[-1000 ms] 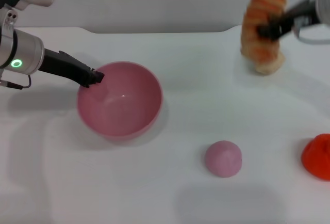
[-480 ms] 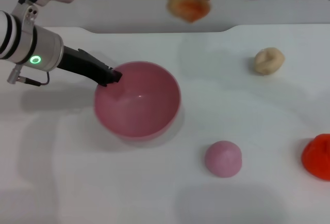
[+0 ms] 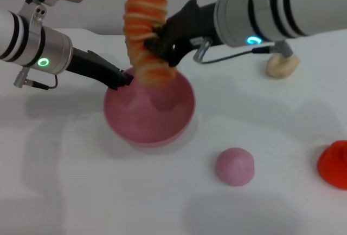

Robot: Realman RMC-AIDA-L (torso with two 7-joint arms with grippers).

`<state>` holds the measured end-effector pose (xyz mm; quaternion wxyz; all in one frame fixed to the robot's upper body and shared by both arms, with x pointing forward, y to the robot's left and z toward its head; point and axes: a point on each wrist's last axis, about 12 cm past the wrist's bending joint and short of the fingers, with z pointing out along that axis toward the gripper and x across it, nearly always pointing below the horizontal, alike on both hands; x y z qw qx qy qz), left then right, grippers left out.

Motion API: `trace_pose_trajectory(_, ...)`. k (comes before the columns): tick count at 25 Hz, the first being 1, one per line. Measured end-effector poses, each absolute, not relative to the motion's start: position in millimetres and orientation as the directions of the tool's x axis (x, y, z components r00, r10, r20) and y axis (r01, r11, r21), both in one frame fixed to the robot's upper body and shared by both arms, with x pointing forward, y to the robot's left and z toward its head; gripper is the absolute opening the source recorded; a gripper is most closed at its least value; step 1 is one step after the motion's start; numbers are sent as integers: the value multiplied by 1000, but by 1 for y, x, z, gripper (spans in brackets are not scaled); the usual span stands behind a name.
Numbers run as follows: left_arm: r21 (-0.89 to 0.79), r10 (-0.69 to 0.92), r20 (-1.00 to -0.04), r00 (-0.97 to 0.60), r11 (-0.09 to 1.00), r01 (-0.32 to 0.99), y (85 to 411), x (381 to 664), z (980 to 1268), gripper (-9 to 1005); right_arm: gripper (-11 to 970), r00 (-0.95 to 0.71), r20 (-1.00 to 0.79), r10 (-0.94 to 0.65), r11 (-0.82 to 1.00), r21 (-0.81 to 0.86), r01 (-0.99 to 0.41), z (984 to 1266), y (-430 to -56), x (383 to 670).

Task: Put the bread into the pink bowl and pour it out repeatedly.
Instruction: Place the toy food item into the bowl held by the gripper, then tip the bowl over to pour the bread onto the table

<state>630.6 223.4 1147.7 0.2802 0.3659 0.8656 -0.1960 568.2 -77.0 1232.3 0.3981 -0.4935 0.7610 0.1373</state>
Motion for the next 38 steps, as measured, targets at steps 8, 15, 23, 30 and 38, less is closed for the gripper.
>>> trace_pose_trajectory(8, -130, 522, -631, -574, 658, 741, 224, 631, 1148, 53, 160, -242, -706, -666, 474, -149, -868, 1213, -77, 568)
trace_pose_trajectory(15, -125, 521, -633, -573, 661, 740, 225, 632, 1149, 54, 313, -261, -702, -663, 485, -136, -864, 1212, -79, 568)
trace_pose_trajectory(23, -119, 518, -637, -571, 666, 737, 225, 633, 1148, 54, 466, -215, -747, -629, 511, -189, -839, 1230, -87, 565)
trace_pose_trajectory(30, -121, 516, -639, -570, 664, 738, 222, 633, 1147, 54, 511, 27, -881, -473, 638, -363, -680, 1267, -117, 552)
trace_pose_trajectory(38, -97, 536, -647, -542, 648, 756, 213, 633, 1145, 54, 512, 136, -945, -297, 835, -326, -442, 1244, -162, 562)
